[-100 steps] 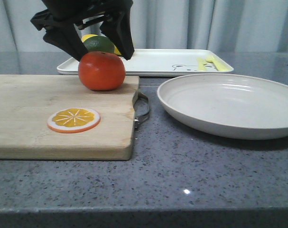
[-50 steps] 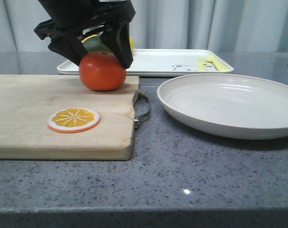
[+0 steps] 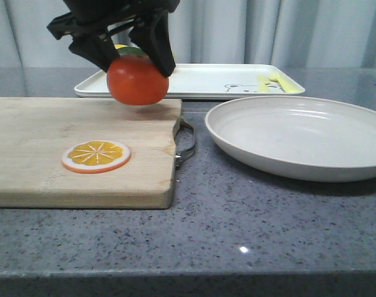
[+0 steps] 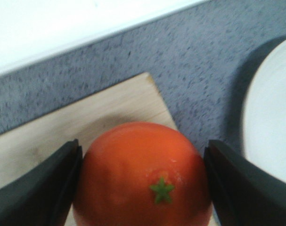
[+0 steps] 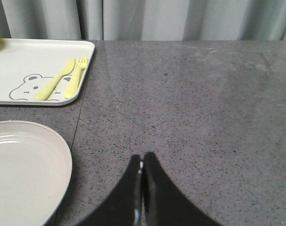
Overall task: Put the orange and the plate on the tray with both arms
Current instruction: 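Lift the orange with the left gripper and carry it onto the white plate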
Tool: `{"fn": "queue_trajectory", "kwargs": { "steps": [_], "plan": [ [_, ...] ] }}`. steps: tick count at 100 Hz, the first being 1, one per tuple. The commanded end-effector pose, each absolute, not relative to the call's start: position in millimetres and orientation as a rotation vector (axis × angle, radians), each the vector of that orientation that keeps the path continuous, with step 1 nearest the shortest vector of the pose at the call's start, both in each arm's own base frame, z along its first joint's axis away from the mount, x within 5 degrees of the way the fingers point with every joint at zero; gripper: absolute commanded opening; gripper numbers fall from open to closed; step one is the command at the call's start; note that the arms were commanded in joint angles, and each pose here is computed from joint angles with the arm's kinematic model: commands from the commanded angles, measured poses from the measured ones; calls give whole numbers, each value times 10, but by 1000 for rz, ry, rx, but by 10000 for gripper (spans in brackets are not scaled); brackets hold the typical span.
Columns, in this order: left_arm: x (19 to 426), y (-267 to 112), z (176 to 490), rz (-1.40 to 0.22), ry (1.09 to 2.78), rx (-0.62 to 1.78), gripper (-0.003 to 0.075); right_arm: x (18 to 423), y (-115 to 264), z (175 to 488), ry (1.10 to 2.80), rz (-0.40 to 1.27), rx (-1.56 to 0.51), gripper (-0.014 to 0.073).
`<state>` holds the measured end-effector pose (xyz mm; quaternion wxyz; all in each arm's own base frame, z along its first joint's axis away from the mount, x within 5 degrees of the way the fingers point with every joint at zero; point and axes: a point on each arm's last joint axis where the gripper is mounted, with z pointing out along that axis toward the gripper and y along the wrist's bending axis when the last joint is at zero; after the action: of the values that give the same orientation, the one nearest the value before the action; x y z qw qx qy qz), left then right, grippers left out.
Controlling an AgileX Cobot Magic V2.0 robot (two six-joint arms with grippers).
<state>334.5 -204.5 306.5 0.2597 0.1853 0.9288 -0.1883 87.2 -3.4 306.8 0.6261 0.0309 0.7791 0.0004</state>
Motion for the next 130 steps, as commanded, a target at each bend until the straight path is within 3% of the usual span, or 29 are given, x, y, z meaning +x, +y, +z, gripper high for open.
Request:
{"fn": "queue_trajectory", "kwargs": {
  "steps": [1,18,38,68,99,106,120,130],
  "plan": [
    [3252,-2112,3513,-581,2372,510,313,894,-31,3236,1694,4,64,-67],
    [3192,-2307,3699,-633,2307,559,313,894,-31,3236,1694,4,64,-67],
    [3094,-2740,3696,-724,2284,658,313,894,-31,3236,1694,4,64,-67],
    [2927,-3399,3406,-836,2292,781,313,894,-31,3236,1694,4,64,-67],
    [2945,-3556,3128,-810,2338,821,321,894,-31,3237,1693,4,64,-67],
    [2945,-3556,3128,-796,2318,858,360,894,-31,3237,1693,4,64,-67],
    [2940,-3555,3125,-797,2322,864,547,894,-31,3237,1693,4,64,-67],
    [2935,-3553,3123,-796,2328,869,631,894,-31,3237,1693,4,64,-67]
  ]
}}
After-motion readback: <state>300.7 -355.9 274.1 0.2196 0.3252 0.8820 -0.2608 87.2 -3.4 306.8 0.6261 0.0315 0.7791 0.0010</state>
